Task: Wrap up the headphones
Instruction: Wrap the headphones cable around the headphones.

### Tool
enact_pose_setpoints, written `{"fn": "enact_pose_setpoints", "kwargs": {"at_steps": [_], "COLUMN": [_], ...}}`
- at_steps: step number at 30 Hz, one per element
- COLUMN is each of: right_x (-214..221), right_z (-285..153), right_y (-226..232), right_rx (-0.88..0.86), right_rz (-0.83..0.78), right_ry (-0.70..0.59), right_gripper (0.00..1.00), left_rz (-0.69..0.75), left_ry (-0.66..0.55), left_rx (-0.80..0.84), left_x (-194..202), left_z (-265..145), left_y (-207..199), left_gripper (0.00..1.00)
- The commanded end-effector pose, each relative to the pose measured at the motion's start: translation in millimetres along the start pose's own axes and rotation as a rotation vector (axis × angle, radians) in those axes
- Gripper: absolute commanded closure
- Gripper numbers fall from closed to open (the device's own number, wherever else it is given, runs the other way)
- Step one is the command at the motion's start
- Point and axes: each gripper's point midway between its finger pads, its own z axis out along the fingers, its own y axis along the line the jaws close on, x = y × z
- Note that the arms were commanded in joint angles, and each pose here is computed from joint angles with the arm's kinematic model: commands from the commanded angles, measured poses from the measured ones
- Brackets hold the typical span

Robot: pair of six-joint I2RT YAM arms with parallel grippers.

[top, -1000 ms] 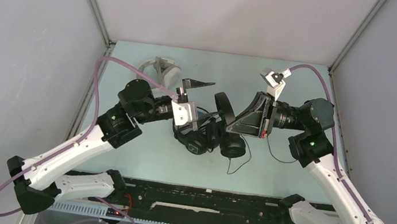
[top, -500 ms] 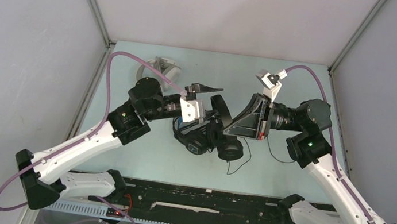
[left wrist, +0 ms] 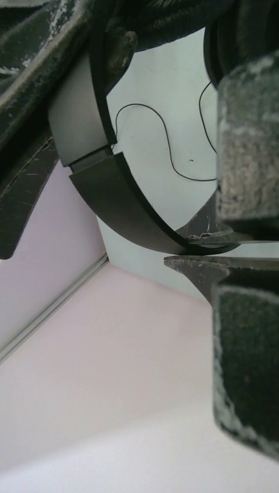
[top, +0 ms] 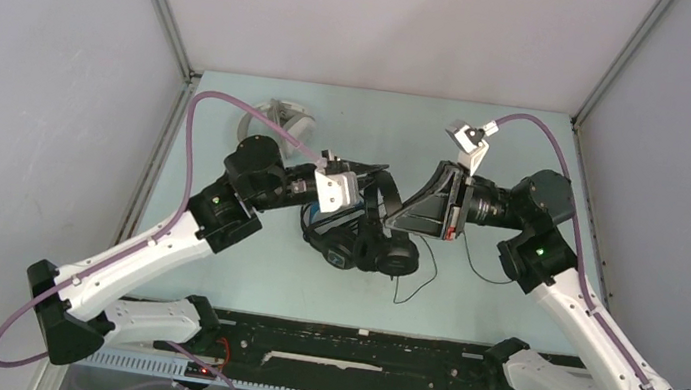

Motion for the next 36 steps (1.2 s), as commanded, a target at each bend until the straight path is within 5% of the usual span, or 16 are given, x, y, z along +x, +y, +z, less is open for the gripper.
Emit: {"fn": "enact_pose_setpoints", "kwargs": {"at_steps": [1,6,11,19,26,31,36], "right_x": [-23,-44,-65,-81,-81,-72,-49], "right_z": [-3,-13,-34,-58,-67,-52,-35], "right_y": [3,-13,-24,-36,-64,-86,-106], "right_rx": [0.045,0.159,0.326,0.512,0.628,0.577,0.484], "right_rz": [-0.075,-0.194,-0.347,-0.537,-0.594,-0.682,-0.788], "right_ry": [-0.087,-0.2,-0.327,-0.399,-0.371,-0.294,-0.263], "right_gripper": [0.76,0.49,0.35,0.32,0.28,0.3,0.31], "left_rz": [0.01,-0.046,-0.12,-0.255,-0.444,-0.524,-0.69], "left_ry": [-0.006,0.071,0.189,0.459,0.676,0.717,0.634], "left_rx": [-0.098,-0.256,-0.431,-0.71,-0.799,-0.846,-0.903], "left_x": [-7,8,26,48,71,64,52], "left_z": [-10,-19,-32,-66,-85,-99,-110], "left_y": [15,38,69,117,119,130,141], "left_gripper": [1.0,1.0,1.0,1.0,1.0,1.0,1.0]}}
